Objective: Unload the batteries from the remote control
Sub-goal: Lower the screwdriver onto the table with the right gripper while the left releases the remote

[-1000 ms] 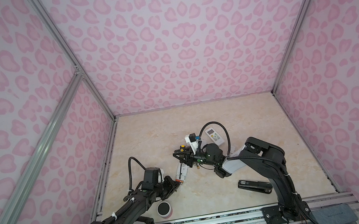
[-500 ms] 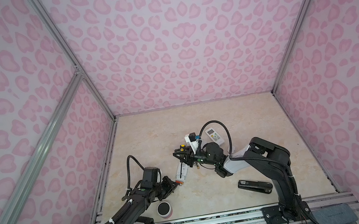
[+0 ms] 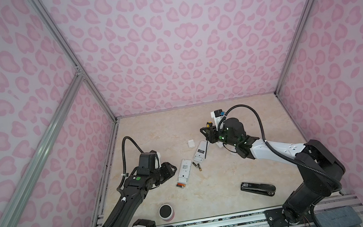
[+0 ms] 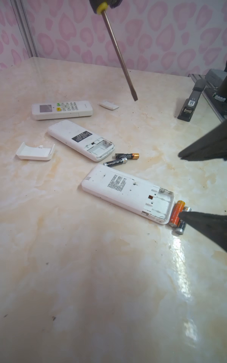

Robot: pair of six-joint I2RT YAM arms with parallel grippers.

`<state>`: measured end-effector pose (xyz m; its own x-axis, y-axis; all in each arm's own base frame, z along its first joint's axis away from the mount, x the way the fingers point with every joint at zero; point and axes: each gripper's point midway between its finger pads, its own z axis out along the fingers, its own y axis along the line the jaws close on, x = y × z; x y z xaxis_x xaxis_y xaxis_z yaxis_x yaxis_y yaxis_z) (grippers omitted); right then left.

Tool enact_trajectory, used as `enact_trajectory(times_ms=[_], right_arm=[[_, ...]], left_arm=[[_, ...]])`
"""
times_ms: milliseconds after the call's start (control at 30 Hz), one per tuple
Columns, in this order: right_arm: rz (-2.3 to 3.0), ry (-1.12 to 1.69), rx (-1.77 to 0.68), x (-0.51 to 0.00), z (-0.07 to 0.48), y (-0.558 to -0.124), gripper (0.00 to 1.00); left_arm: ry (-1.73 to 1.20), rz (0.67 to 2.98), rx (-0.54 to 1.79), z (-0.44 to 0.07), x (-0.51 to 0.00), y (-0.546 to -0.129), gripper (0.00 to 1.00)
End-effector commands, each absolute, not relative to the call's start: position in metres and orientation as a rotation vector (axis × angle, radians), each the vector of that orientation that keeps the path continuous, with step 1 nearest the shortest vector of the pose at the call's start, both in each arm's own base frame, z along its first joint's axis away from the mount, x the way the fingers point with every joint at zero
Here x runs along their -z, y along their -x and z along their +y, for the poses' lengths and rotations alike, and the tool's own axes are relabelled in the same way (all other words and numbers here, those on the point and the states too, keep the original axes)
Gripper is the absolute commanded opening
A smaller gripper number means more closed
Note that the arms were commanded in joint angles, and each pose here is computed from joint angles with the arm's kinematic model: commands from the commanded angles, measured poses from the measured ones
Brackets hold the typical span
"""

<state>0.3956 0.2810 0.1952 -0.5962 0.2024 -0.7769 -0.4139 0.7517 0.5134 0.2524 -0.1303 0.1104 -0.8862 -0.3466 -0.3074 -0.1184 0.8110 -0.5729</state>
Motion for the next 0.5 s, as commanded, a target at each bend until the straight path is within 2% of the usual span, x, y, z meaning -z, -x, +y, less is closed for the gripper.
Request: enact_trajectory(times_ms=[0, 133, 300, 467], right_arm=[[2.458, 0.124, -0.568, -0.119, 0.221, -0.361, 0.0], [2.611, 0.124, -0.491, -0.095, 0.204, -0.335, 0.0], [2.74, 0.252, -0.265, -0.058, 0.214, -0.304, 0.04], [2.817, 0.316, -0.201, -0.03, 0.24, -0.297, 0.16]], left_arm=[[0.25, 2.623, 0.732, -0.132, -0.112, -0.262, 0.46], [0.173, 2.635, 0.732, -0.149, -0.117, -0.282, 0.46], [0.127, 2.644, 0.75, -0.171, -0.119, -0.3, 0.46], [0.101, 2.66, 0.768, -0.184, -0.115, -0.303, 0.46]])
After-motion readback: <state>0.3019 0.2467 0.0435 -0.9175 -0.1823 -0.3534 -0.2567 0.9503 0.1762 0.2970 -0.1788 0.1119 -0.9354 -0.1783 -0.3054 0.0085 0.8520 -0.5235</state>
